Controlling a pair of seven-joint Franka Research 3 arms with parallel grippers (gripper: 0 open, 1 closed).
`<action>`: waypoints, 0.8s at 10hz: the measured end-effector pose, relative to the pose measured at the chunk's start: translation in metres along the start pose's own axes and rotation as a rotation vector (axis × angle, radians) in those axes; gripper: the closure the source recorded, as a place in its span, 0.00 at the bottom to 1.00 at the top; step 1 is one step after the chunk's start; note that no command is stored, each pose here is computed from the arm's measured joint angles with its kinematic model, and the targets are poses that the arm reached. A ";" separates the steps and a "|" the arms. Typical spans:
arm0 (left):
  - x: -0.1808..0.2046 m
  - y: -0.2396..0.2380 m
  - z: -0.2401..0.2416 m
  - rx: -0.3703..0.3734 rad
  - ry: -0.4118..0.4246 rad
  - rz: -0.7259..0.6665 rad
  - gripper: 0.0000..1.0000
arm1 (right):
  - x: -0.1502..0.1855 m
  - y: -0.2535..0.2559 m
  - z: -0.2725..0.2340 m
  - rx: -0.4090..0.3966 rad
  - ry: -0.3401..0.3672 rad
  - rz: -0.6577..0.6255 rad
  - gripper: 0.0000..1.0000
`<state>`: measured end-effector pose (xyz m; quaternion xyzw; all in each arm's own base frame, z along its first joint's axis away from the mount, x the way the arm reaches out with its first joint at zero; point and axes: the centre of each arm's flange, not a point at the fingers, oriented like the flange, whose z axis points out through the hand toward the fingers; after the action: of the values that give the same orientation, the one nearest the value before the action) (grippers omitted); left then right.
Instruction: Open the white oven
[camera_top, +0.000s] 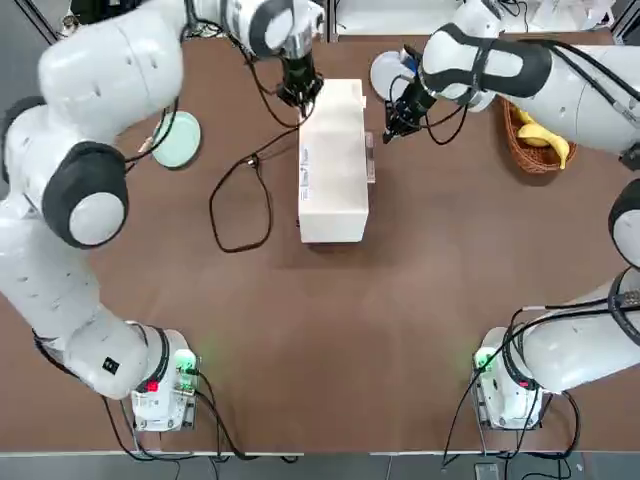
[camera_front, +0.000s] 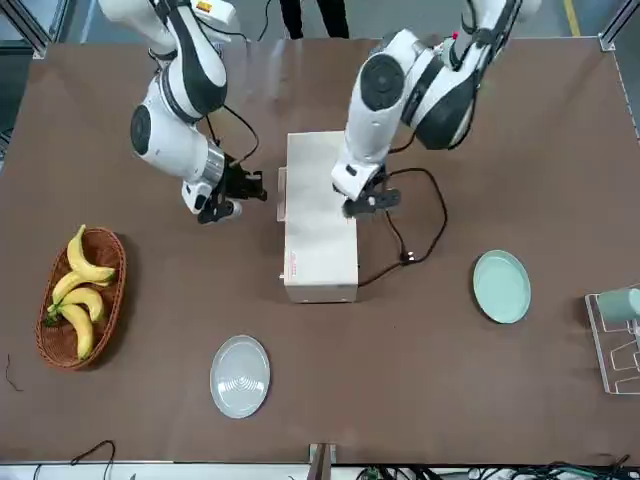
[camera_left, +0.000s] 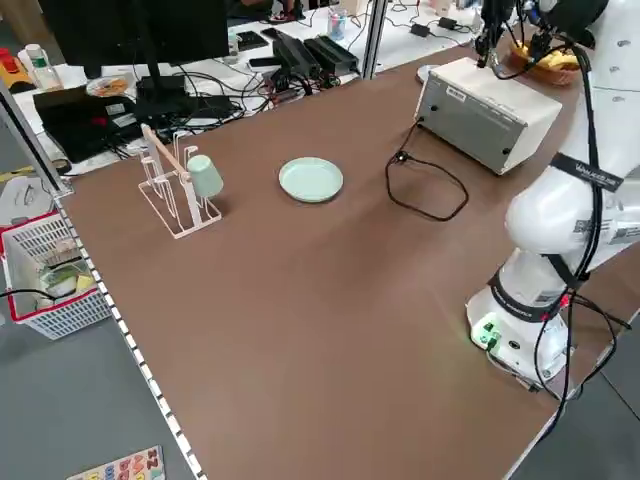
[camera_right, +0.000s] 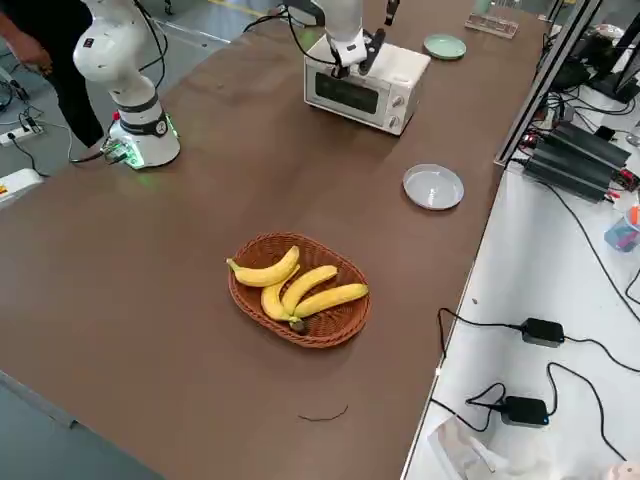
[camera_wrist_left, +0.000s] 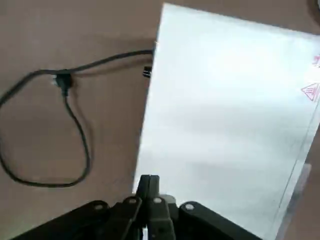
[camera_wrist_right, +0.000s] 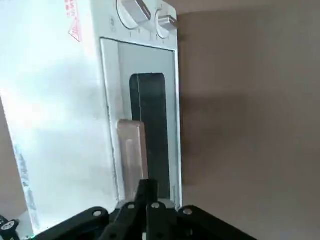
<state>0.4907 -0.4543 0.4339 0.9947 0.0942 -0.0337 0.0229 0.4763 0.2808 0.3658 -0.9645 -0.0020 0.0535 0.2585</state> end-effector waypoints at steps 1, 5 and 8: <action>-0.001 0.007 0.014 -0.004 -0.001 -0.011 0.99 | -0.004 -0.003 0.009 -0.007 0.004 -0.009 0.98; -0.003 0.020 0.052 0.000 -0.023 -0.004 0.99 | -0.013 -0.016 0.040 -0.023 0.024 -0.008 0.98; -0.008 0.025 0.055 0.021 0.002 -0.017 0.99 | -0.014 -0.018 0.041 -0.023 0.027 0.006 0.98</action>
<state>0.4836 -0.4832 0.3802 0.9941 0.1022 -0.0341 0.0123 0.4581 0.3157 0.3411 -0.9680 0.0037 0.0409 0.2474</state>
